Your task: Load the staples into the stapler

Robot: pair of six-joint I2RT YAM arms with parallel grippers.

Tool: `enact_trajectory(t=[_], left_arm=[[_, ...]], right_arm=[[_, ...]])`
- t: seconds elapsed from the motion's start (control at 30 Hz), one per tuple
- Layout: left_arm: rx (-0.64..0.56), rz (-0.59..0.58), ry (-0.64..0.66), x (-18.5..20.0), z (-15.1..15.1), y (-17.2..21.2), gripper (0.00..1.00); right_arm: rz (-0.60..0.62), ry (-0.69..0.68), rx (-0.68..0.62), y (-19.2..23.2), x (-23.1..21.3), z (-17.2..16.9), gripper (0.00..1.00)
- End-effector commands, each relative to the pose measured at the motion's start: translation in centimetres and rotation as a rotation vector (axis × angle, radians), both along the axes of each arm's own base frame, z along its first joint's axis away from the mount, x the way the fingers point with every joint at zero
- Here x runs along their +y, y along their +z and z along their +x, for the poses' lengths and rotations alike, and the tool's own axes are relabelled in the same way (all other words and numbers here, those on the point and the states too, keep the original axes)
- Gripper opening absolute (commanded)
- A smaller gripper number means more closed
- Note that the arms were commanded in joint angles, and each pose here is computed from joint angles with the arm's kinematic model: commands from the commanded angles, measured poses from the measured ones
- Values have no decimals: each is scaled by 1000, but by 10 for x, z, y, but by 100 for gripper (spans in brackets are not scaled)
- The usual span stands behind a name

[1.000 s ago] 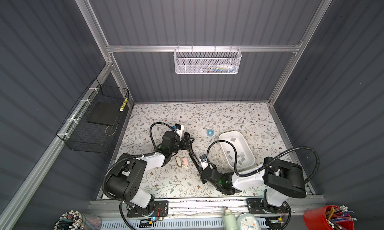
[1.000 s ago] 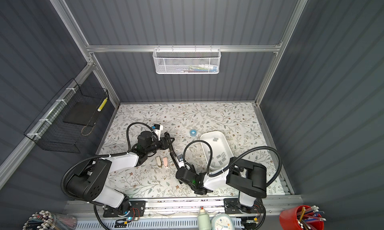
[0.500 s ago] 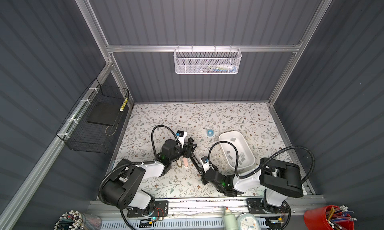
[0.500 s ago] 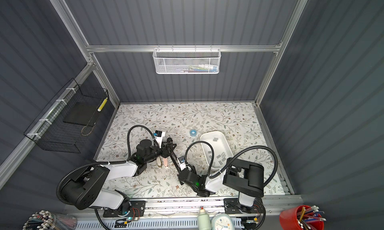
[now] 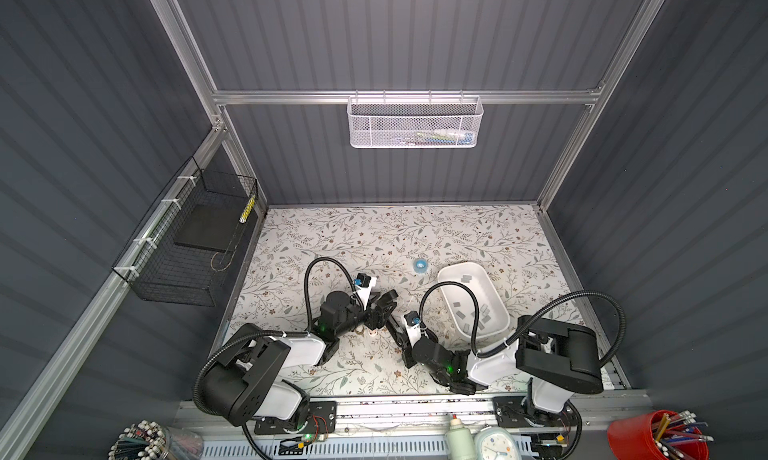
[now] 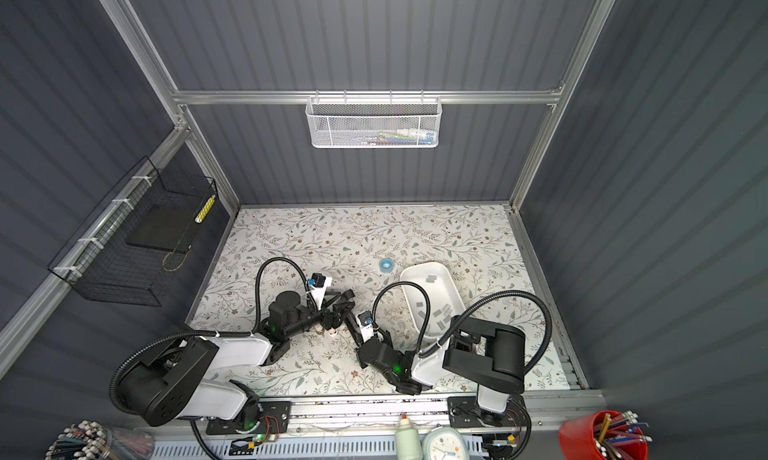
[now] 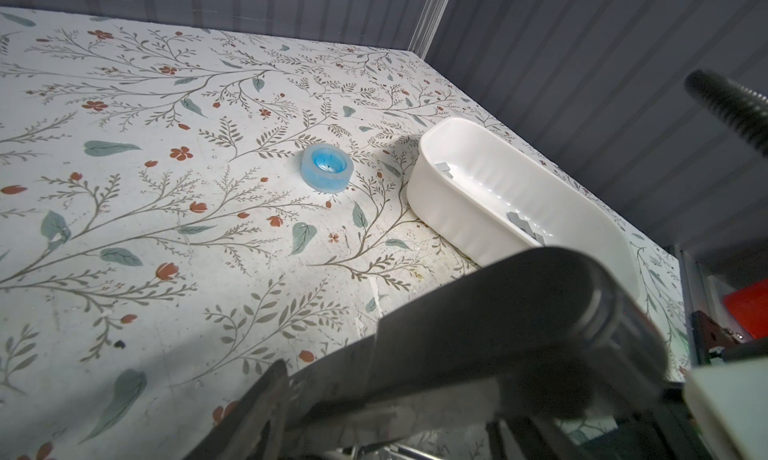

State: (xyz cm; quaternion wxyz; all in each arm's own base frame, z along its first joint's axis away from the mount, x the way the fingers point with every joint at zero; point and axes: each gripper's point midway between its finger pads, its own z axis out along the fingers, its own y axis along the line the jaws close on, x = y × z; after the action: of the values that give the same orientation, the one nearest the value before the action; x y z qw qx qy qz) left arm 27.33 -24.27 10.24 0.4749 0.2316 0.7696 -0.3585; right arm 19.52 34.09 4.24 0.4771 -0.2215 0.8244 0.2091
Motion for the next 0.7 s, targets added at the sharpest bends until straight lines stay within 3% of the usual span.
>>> enact_trajectory(t=[0.0, 0.27, 0.37, 0.67], left_arm=[[-73, -1, -47, -4, -5, 4, 77], [-105, -4, -50, -2, -7, 0, 88], [-108, -4, -63, -4, -9, -4, 99], [-135, -29, -95, -5, -15, -3, 100]], right_arm=[[2, -15, -17, -1, -1, 3, 5], [-3, -6, -24, -2, 4, 2, 5], [4, -9, -24, -1, 5, 2, 5], [5, -4, -24, -3, 6, -1, 5]])
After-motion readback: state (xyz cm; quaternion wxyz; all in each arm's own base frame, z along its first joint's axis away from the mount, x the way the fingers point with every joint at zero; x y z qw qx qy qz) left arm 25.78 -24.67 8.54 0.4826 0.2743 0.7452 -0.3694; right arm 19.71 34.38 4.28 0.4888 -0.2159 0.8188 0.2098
